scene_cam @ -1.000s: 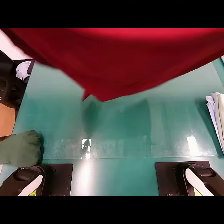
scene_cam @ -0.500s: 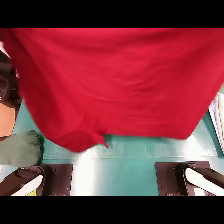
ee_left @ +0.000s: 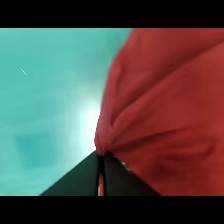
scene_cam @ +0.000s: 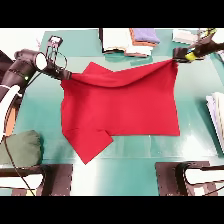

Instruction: Fold the shirts.

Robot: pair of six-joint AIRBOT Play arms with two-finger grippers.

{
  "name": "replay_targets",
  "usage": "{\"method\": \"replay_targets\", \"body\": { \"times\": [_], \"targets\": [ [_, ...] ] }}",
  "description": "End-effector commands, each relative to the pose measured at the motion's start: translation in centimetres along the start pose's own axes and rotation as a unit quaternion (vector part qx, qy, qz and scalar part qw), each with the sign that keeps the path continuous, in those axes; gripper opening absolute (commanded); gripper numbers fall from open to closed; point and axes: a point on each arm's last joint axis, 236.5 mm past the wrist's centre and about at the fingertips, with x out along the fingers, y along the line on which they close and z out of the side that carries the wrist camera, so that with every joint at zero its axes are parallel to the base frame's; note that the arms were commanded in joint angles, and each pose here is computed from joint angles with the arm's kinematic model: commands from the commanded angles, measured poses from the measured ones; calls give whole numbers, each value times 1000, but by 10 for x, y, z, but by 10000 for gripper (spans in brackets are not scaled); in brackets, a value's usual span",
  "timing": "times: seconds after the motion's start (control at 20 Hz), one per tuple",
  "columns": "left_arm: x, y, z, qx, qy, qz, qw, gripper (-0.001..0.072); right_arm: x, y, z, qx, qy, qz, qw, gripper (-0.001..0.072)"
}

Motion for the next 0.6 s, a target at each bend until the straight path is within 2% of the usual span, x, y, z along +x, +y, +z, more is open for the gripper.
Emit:
{"method": "replay_targets", "body": {
  "times": [0.0, 0.05, 0.1, 0.3, 0.4, 0.55],
  "targets": [
    [16, 9, -11, -9, 17, 5, 1000, 86, 35, 9, -5, -6, 11, 7, 1000, 377],
    [6, 17, -13, -18, 20, 9, 1000, 389, 30, 7, -1, -5, 8, 5, 1000, 397],
    [-4, 26, -16, -26, 26, 14, 999, 527, 22, 4, 0, -1, 12, 6, 1000, 397],
    [-56, 43, -62, -73, 89, 5, 993, 526, -16, -18, -30, 0, 52, -8, 999, 396],
    [-66, 36, -97, -79, 110, -1, 991, 525, -26, -35, -75, 18, 94, -21, 995, 396],
    [-64, -2, -161, -115, 156, -54, 979, 526, -26, -60, -164, 60, 171, -35, 983, 405]
  ]
}}
